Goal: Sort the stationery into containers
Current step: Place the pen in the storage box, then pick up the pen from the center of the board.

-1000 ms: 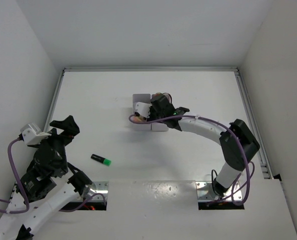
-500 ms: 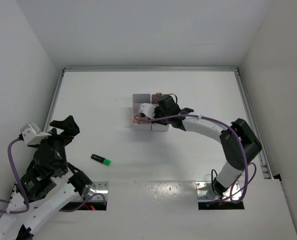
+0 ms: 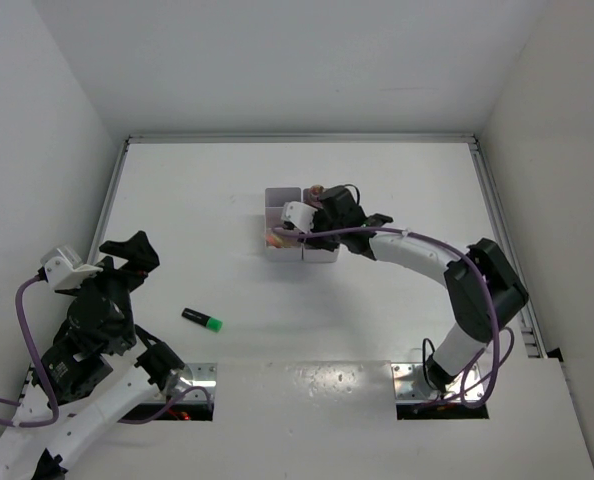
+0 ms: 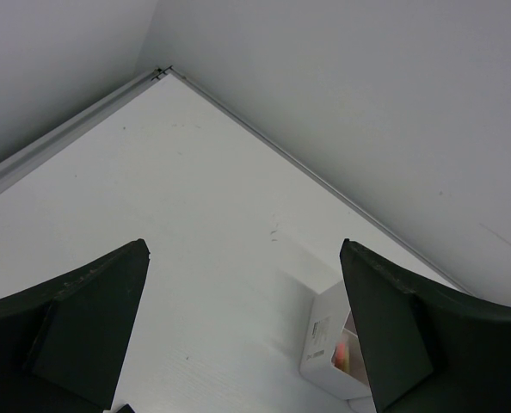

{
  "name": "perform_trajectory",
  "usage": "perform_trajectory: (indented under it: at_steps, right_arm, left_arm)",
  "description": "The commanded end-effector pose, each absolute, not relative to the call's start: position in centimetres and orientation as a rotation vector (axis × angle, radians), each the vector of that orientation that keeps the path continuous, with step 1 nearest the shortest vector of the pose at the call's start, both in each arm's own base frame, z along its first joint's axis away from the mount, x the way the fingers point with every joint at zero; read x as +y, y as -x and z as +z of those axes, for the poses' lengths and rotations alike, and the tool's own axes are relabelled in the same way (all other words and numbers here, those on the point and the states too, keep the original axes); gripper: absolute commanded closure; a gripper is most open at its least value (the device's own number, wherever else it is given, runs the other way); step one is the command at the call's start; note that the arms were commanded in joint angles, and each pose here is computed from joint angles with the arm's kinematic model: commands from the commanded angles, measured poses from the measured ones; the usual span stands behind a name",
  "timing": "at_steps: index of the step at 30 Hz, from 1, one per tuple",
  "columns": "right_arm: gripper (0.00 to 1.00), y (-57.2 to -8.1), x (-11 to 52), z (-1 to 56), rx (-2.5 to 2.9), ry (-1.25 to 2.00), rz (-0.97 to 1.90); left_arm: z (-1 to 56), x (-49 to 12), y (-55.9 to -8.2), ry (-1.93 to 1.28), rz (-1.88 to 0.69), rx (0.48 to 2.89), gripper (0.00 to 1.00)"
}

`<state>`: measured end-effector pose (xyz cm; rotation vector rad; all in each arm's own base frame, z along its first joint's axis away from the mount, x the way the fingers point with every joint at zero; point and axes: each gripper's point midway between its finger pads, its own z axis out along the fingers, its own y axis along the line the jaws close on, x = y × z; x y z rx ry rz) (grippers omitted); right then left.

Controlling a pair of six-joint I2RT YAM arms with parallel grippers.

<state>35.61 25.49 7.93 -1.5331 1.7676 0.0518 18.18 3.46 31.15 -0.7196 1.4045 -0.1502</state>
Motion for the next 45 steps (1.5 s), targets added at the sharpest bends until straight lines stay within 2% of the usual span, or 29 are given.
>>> perform_trajectory:
  at_steps: [1, 4, 6, 7, 8, 9, 10, 11, 12, 13, 14, 15, 16, 17, 18, 19, 28, 34, 45]
  right_arm:
    - [0.56, -36.2, 26.0, 11.2, 1.701, 1.459, 0.072]
    - [0.56, -35.5, 26.1, 13.3, 1.699, 1.435, 0.110]
    - [0.65, -34.9, 26.9, 15.7, 1.661, 1.420, 0.176]
    - [0.93, -33.1, 27.9, 16.4, 1.653, 1.444, 0.277]
    - [1.00, -32.4, 28.4, 17.3, 1.641, 1.446, 0.334]
    - [1.00, -31.4, 29.5, 18.6, 1.609, 1.453, 0.408]
    - [1.00, -28.7, 31.4, 19.6, 1.563, 1.500, 0.596]
    - [1.00, -27.3, 32.4, 20.0, 1.548, 1.518, 0.701]
    - [0.99, -26.3, 33.6, 20.2, 1.541, 1.535, 0.787]
    - [0.86, -25.1, 34.7, 17.7, 1.619, 1.587, 0.887]
    - [0.58, -23.8, 36.0, 17.2, 1.638, 1.616, 0.981]
    - [0.53, -22.4, 38.3, 18.0, 1.616, 1.656, 1.049]
    - [0.48, -21.4, 39.5, 17.2, 1.645, 1.684, 1.093]
    - [0.42, -21.7, 41.2, 15.5, 1.701, 1.683, 1.078]
    - [0.40, -19.9, 42.8, 14.8, 1.746, 1.698, 1.095]
    - [0.38, -20.0, 43.9, 14.0, 1.775, 1.687, 1.042]
    - [0.38, -19.4, 51.7, 9.2, 1.972, 1.607, 0.890]
    - [0.44, -19.0, 53.8, 5.5, 2.071, 1.563, 0.814]
    - [0.44, -18.0, 57.1, 2.3, 2.057, 1.564, 0.708]
  left_arm:
    - [31.4, 3.3, -18.5, 0.714, -0.136, 1.402, 0.01]
    - [31.4, 3.3, -18.5, 0.714, -0.136, 1.402, 0.01]
    - [31.5, 3.0, -18.6, 0.695, -0.151, 1.406, 0.03]
    - [31.5, 2.2, -19.0, 0.654, -0.159, 1.421, 0.10]
    - [31.8, 2.3, -19.0, 0.646, -0.155, 1.414, 0.25]
    - [31.7, 1.2, -19.5, 0.591, -0.180, 1.436, 0.47]
    - [31.7, 0.4, -20.0, 0.547, -0.177, 1.448, 0.91]
    - [31.5, -0.4, -20.3, 0.513, -0.198, 1.469, 1.00]
    - [31.3, -0.8, -20.5, 0.488, -0.188, 1.485, 1.00]
    - [31.3, -1.0, -20.8, 0.485, -0.185, 1.489, 1.00]
    - [31.4, -1.1, -21.0, 0.474, -0.170, 1.499, 1.00]
    - [31.4, -1.2, -21.0, 0.474, -0.170, 1.499, 0.89]
    - [31.2, -0.8, -20.9, 0.484, -0.150, 1.501, 0.47]
    - [31.1, -0.6, -20.9, 0.503, -0.146, 1.501, 0.30]
    - [31.3, -0.2, -20.7, 0.529, -0.148, 1.484, 0.20]
    - [31.1, 0.6, -20.4, 0.563, -0.120, 1.475, 0.11]
    - [32.2, 2.3, -18.8, 0.637, -0.177, 1.393, 0.08]
    - [32.8, 2.1, -18.6, 0.616, -0.215, 1.376, 0.08]
    - [33.5, 2.5, -17.8, 0.622, -0.268, 1.331, 0.08]
